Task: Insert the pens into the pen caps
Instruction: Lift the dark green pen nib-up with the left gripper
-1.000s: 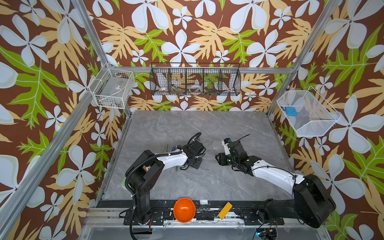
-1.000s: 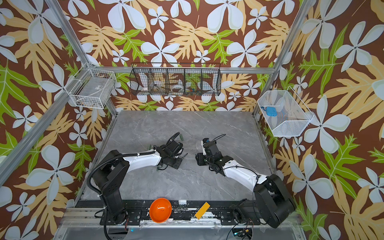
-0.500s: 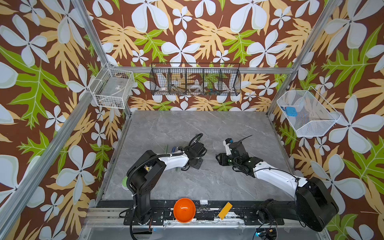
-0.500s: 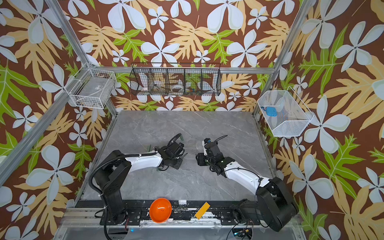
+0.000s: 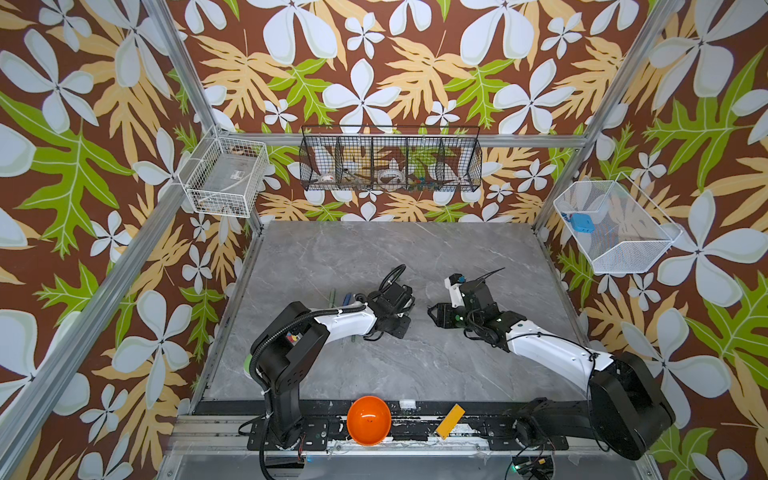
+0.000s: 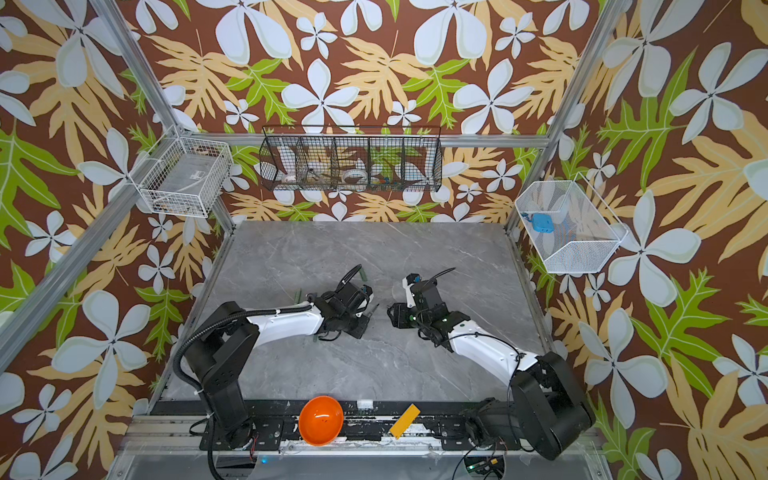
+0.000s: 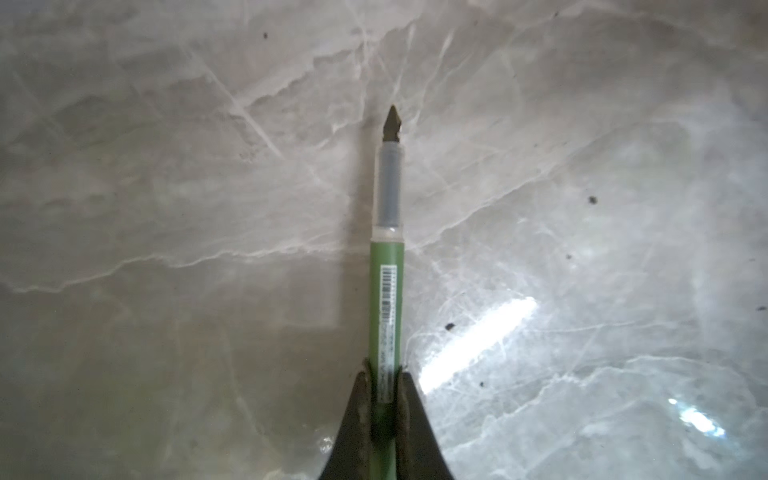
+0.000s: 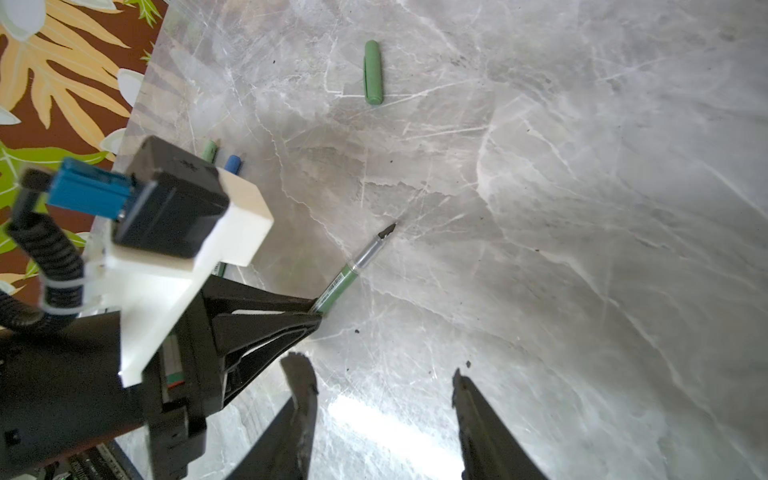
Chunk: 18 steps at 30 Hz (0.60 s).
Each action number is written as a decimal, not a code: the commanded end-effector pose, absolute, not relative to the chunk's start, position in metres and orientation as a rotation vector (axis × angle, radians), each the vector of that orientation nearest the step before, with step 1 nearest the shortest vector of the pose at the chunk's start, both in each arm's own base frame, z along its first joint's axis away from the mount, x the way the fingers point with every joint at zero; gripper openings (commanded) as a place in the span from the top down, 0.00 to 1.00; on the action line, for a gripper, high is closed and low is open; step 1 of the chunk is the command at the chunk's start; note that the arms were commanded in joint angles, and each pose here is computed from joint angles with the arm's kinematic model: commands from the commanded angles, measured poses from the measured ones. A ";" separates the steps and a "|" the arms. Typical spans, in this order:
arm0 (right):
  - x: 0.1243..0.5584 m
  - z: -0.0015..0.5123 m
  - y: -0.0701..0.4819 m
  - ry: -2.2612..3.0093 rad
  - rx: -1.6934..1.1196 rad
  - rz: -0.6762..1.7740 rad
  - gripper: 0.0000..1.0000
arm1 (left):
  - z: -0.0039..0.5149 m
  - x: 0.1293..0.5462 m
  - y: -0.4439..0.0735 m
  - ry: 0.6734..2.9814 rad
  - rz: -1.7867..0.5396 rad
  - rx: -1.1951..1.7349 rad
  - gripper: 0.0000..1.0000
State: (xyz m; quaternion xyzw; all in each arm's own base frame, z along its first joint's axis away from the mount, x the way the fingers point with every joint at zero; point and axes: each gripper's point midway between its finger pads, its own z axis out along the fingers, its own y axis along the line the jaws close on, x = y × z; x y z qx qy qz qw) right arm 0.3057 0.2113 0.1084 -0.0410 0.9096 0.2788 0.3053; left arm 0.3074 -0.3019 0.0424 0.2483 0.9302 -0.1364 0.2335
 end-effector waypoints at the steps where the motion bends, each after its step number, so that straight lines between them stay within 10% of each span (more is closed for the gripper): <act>1: 0.304 0.120 0.228 2.353 -0.095 0.900 0.45 | 0.064 0.313 -0.319 2.480 -0.485 0.682 1.00; 18: 0.328 0.136 0.253 2.183 0.014 1.168 0.42 | 0.122 0.303 -0.334 2.302 -0.742 0.646 1.00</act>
